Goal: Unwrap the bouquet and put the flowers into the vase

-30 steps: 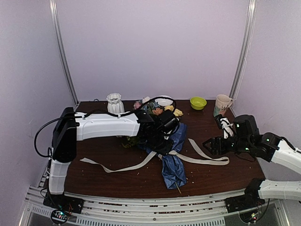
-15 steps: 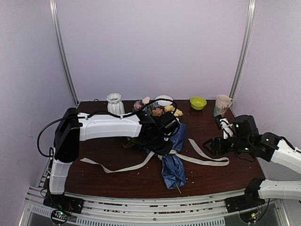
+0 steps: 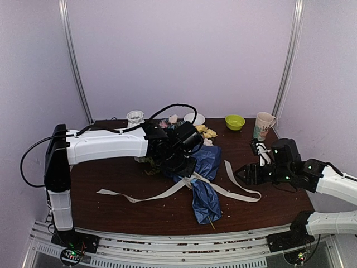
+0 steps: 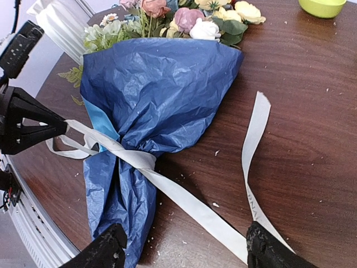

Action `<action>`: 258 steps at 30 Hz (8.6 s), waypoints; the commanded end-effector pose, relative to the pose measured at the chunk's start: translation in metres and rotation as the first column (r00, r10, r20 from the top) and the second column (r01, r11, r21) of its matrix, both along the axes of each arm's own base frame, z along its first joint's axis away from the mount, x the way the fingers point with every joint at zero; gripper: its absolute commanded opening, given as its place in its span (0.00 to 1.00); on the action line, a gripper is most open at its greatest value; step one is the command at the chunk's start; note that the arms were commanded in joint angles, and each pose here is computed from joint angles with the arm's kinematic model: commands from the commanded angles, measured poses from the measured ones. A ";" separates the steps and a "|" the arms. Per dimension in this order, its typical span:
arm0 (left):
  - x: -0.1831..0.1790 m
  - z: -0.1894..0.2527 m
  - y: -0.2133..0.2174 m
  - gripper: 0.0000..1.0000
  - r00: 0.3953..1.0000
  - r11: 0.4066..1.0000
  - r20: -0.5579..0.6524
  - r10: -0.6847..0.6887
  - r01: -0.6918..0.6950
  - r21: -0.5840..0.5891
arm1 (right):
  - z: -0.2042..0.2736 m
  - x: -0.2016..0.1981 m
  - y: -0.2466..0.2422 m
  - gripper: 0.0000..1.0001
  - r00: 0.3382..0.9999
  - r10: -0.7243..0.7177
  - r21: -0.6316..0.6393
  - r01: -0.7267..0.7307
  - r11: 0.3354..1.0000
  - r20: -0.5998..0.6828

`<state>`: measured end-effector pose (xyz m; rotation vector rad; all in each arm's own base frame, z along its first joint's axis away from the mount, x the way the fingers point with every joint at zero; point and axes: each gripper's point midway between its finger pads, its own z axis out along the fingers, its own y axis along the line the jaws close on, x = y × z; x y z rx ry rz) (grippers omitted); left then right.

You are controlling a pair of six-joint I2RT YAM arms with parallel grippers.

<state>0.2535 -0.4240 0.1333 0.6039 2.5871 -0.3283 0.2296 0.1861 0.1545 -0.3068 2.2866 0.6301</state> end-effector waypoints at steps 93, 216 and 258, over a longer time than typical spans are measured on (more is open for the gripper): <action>0.033 0.133 0.150 0.82 0.877 0.773 -0.002 0.481 -0.425 -0.471 | 0.050 0.035 0.031 0.85 0.989 -0.131 0.121 0.122 0.985 0.074; -0.003 0.156 0.167 0.67 0.902 0.801 0.036 0.430 -0.362 -0.477 | -0.018 0.013 0.214 0.70 0.967 0.223 -0.047 -0.230 0.972 -0.120; 0.062 0.033 -0.036 0.78 0.976 0.959 -0.090 0.200 -0.214 -0.187 | -0.080 -0.031 -0.029 0.00 0.867 -0.446 -0.162 0.418 0.894 -0.224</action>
